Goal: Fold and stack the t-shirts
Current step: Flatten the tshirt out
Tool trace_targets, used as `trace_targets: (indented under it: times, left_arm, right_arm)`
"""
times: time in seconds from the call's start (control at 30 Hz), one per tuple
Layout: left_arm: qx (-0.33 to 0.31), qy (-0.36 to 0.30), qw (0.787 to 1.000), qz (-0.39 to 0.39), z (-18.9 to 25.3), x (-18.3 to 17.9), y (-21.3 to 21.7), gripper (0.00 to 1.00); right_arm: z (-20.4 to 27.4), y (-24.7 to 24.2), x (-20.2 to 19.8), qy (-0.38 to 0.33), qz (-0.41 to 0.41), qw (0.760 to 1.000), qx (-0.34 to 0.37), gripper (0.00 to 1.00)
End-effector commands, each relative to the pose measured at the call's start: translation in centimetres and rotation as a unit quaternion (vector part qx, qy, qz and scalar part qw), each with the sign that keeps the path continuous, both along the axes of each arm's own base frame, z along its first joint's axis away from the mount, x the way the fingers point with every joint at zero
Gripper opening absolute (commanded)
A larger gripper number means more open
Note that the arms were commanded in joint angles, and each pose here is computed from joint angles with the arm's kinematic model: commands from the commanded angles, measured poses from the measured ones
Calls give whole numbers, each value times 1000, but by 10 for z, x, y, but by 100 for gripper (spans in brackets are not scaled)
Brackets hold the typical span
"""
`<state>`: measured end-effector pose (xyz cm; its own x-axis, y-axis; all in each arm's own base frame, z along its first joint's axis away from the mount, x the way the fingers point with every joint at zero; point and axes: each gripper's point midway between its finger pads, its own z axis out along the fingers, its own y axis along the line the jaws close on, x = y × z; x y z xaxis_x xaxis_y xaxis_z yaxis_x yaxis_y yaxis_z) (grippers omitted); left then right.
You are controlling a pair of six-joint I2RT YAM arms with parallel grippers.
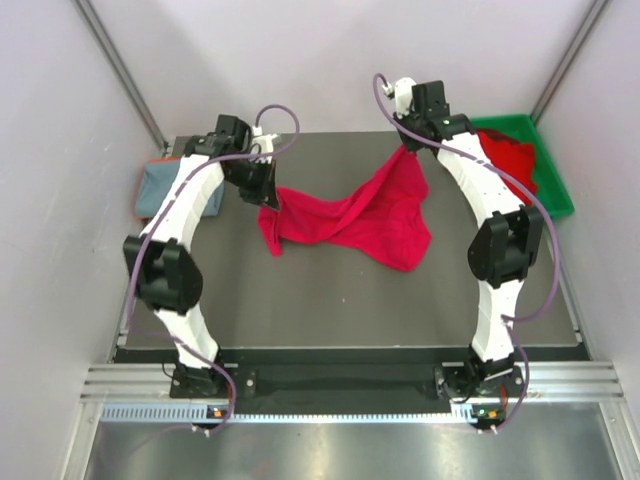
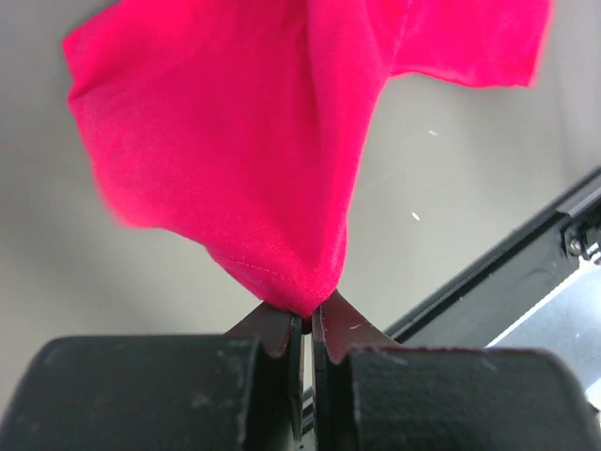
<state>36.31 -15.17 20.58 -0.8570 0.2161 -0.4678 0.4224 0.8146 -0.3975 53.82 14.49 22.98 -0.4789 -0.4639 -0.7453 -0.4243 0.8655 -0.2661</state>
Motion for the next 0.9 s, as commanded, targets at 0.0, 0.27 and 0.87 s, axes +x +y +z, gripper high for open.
trace_targets:
  times: [0.0, 0.27, 0.87]
  left_arm:
    - [22, 33, 999, 22, -48, 36, 11, 0]
    - [52, 62, 995, 56, -130, 122, 30, 9]
    - [72, 58, 995, 38, -90, 32, 28, 50]
  right_arm:
    - [35, 6, 1, -43, 6, 999, 14, 0]
    - [12, 15, 11, -24, 11, 1000, 16, 0]
    - [6, 17, 14, -19, 13, 1000, 18, 0]
